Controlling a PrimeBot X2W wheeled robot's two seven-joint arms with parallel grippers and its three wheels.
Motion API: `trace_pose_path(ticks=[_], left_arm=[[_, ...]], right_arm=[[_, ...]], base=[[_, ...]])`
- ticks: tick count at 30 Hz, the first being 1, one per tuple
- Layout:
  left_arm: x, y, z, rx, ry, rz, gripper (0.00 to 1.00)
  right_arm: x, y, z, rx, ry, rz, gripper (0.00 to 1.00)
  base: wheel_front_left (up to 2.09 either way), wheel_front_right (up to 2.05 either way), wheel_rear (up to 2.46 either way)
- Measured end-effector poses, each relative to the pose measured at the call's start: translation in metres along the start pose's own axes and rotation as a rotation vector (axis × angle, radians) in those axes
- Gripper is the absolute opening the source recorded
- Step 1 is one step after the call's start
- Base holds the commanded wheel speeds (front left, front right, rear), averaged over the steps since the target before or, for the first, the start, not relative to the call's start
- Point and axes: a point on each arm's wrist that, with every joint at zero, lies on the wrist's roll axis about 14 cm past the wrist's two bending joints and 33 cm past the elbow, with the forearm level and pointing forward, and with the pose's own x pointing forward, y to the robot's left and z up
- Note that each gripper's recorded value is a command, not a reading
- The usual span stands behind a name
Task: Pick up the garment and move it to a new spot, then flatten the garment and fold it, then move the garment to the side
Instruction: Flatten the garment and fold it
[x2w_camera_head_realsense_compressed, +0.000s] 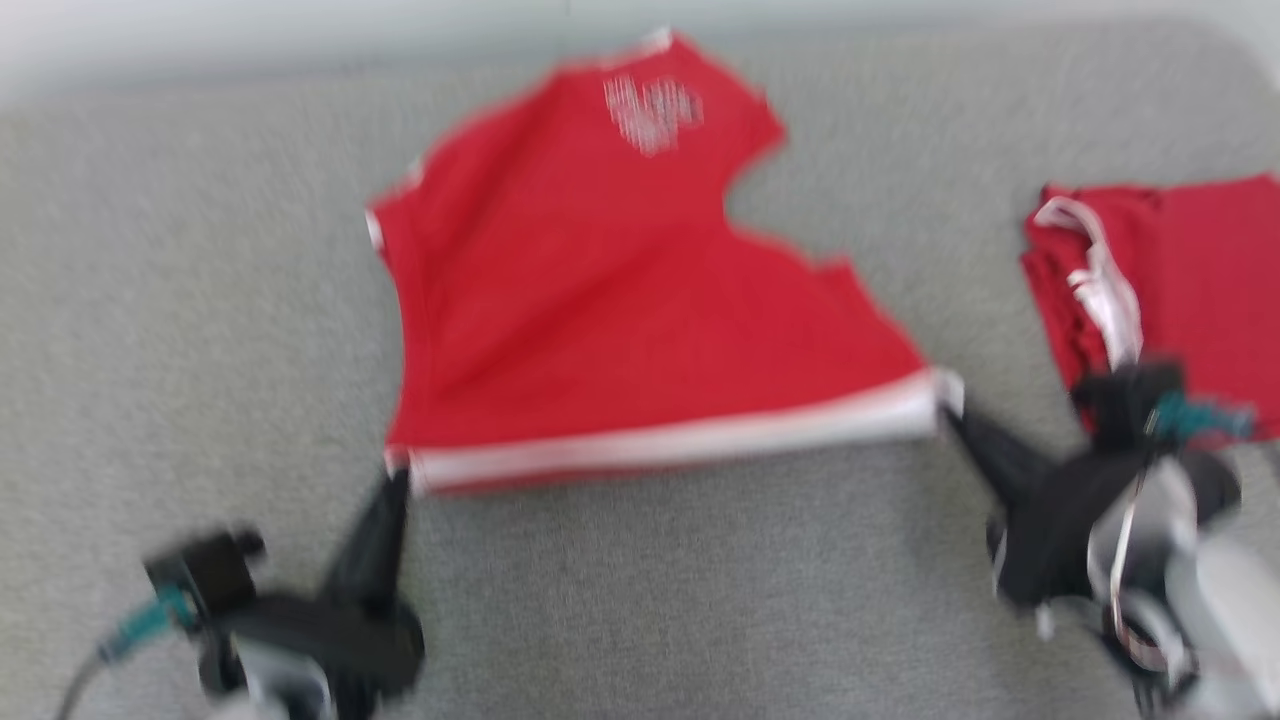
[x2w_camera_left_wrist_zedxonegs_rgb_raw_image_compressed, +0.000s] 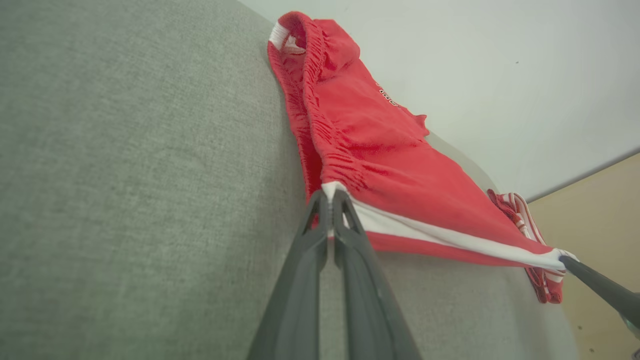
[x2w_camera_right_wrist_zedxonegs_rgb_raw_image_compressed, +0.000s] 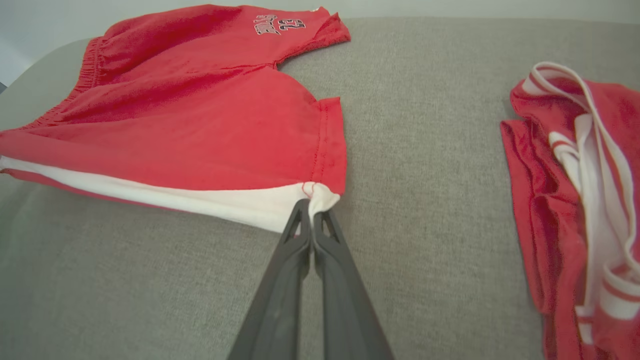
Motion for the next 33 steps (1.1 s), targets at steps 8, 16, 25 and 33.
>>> trace_pose_path(ticks=[8,16,25,33], left_arm=[[-0.073,-0.006,-0.038,0.037,0.180,0.040,0.00],[-0.124,-0.009,-0.050,0.073,0.268,0.072,0.00],[-0.126,-0.033,-0.036,0.025,0.218,0.036,0.00],[-0.075,-0.058,0.001,0.005,0.096,-0.041,0.00]], right_arm=[[-0.079,0.030,-0.074,0.107,0.266,-0.007,0.00],[-0.134,0.043,-0.107,0.130,0.385,-0.064,0.00],[-0.123,0.026,-0.045,0.025,0.205,-0.120,0.00],[-0.064,0.007,0.031,-0.117,0.053,-0.114,0.00]], base=[[0.00,0.00,0.00],[0.00,0.00,0.00],[0.00,0.00,0.00],[0.00,0.00,0.00]])
